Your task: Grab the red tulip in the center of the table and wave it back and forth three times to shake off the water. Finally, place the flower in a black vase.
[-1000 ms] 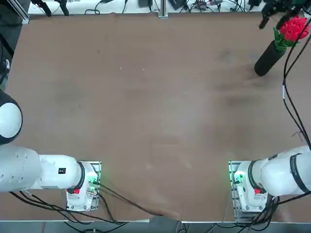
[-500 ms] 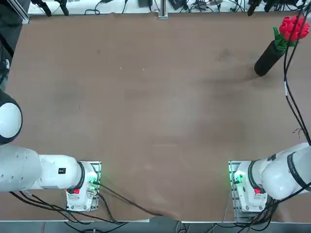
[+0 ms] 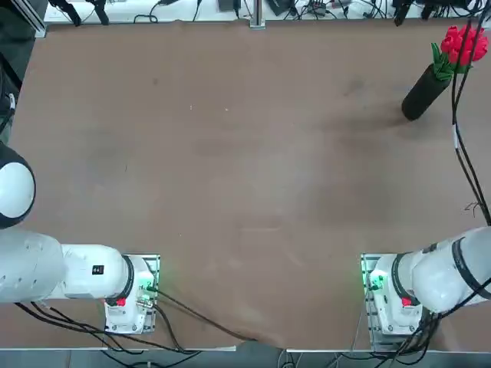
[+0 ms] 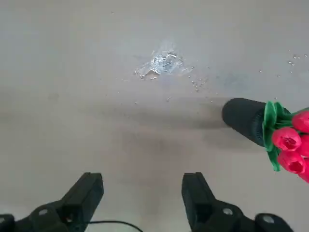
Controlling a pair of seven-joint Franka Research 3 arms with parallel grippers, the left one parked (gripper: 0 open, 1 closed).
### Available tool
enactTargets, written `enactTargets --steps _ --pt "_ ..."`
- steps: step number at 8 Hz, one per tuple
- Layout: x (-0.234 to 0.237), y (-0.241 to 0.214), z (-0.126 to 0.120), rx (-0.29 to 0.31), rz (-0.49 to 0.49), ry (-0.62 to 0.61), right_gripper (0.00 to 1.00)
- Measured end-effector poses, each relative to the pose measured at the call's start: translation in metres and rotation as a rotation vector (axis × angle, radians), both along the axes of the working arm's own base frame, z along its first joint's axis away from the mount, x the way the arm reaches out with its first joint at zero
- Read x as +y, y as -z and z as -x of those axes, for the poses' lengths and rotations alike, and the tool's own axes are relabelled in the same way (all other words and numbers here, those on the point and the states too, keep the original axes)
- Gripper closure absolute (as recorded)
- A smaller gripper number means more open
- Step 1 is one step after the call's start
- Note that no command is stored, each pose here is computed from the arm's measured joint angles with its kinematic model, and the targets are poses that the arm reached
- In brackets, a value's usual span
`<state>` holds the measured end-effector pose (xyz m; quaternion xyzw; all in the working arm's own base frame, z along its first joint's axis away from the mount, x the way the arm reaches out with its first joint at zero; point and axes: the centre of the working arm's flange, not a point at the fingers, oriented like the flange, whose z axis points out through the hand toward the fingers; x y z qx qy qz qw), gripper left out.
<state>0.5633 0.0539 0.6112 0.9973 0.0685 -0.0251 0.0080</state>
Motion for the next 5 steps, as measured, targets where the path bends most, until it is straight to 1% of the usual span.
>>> enactTargets --steps 3,5 --pt "-0.014 0.001 0.0 0.007 -0.011 0.018 0.0" --pt "-0.018 0.004 0.012 0.011 -0.01 0.024 0.0"
